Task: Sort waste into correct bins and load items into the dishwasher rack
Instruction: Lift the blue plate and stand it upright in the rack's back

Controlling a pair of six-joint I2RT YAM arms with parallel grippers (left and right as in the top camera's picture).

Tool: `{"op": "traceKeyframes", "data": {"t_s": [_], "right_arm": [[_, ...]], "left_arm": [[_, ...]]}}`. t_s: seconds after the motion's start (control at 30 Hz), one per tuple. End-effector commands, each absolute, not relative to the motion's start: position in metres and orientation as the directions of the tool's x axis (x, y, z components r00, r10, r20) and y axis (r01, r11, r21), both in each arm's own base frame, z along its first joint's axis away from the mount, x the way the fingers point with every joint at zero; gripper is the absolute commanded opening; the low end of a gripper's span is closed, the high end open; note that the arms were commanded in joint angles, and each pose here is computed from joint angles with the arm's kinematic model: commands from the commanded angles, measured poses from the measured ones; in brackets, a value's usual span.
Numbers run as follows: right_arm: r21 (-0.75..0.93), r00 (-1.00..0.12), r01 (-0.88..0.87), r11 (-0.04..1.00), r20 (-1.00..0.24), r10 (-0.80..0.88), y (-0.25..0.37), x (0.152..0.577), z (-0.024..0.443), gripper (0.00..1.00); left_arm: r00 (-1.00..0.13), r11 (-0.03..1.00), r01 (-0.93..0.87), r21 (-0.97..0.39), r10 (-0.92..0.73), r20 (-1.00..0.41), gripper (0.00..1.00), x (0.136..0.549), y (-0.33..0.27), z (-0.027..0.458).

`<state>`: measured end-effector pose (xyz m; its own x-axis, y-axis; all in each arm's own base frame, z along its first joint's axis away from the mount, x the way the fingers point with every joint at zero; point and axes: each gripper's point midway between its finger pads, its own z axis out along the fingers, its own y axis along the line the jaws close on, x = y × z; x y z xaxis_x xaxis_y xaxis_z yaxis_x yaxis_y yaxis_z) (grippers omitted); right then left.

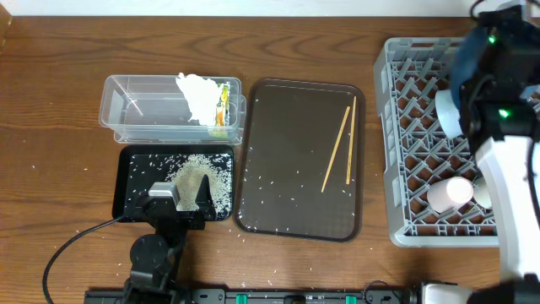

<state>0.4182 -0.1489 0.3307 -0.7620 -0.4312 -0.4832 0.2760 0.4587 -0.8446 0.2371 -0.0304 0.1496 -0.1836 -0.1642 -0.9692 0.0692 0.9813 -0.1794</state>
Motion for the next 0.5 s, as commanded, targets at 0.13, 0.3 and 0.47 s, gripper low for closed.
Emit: {"op": "traceKeyframes", "data": {"t_s": [0.13,0.3,0.47], "right_arm": [[-0.96,-0.885,0.077,0.269,-0.19,-0.426,-0.184,0.416,0.318,0.01],[-0.962,-0.901,0.112,0.25,-0.205,-0.383,-0.205,0.41,0.323,0.01],[-0.963,-0.926,0.107,0.249,-0.187,-0.327,-0.231,0.402,0.313,0.01]], "left_arm": [[-0.21,0.982,0.058,-0.18,-0.164,-0.964,0.95,0.238,-0.029,0.136],[-0.21,0.982,0.058,-0.18,-0.164,-0.964,0.95,0.238,-0.029,0.136],[-0.21,0.982,0.058,-0.18,-0.164,-0.964,0.95,0.238,-0.029,0.136]]}}
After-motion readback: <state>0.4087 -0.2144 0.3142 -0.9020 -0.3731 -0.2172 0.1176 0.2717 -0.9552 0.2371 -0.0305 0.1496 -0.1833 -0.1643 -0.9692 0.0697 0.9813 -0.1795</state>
